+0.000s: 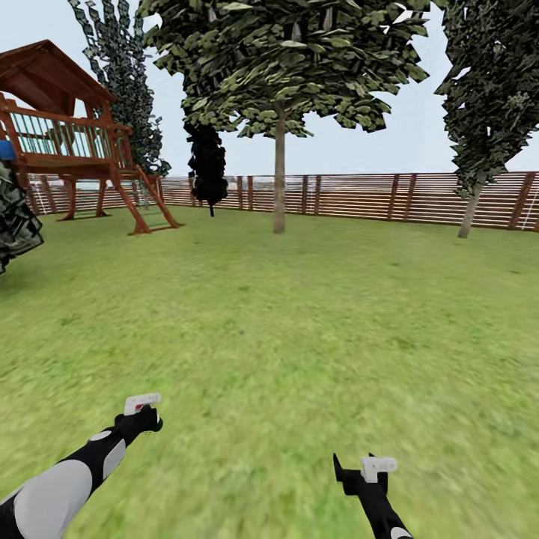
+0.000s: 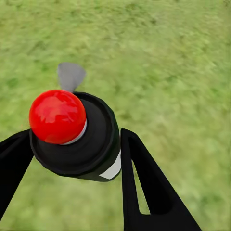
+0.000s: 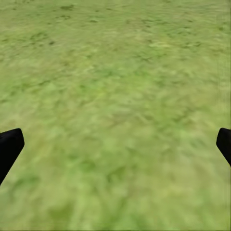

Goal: In the garden, pick up the pesticide atomizer on the floor and spray pesticide onto both trees until each tree trunk is fully covered.

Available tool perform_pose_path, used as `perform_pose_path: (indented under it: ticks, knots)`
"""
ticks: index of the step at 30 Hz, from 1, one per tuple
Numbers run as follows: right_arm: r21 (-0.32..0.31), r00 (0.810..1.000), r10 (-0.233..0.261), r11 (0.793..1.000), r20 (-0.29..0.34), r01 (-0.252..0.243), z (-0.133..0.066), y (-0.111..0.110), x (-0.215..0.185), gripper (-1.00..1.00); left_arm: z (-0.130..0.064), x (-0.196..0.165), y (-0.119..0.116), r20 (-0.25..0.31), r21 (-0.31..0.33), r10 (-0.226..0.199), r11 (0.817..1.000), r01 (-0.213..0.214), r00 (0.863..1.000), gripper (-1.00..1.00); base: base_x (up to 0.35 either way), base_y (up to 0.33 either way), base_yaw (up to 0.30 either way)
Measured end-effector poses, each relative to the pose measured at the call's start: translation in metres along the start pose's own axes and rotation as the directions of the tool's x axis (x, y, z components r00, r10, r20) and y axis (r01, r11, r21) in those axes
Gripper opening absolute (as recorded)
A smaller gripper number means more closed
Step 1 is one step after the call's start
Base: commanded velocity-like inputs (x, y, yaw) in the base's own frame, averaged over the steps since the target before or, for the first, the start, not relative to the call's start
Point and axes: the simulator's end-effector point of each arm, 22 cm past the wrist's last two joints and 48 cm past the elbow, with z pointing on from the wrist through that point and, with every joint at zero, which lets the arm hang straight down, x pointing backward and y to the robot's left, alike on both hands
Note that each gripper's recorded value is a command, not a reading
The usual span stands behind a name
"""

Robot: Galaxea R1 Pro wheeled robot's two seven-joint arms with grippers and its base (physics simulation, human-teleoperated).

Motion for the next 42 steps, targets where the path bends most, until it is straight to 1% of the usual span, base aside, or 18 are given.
perform_pose_path:
  ticks: [42]
  knots:
    - [0.0, 1.0, 0.0, 1.0, 0.0, 0.0, 0.0, 0.0001, 0.0001, 1.0, 0.0, 0.0, 0.0, 0.0, 0.0, 0.0, 1.0, 0.0, 1.0, -1.0, 0.338, 0.0, 0.0]
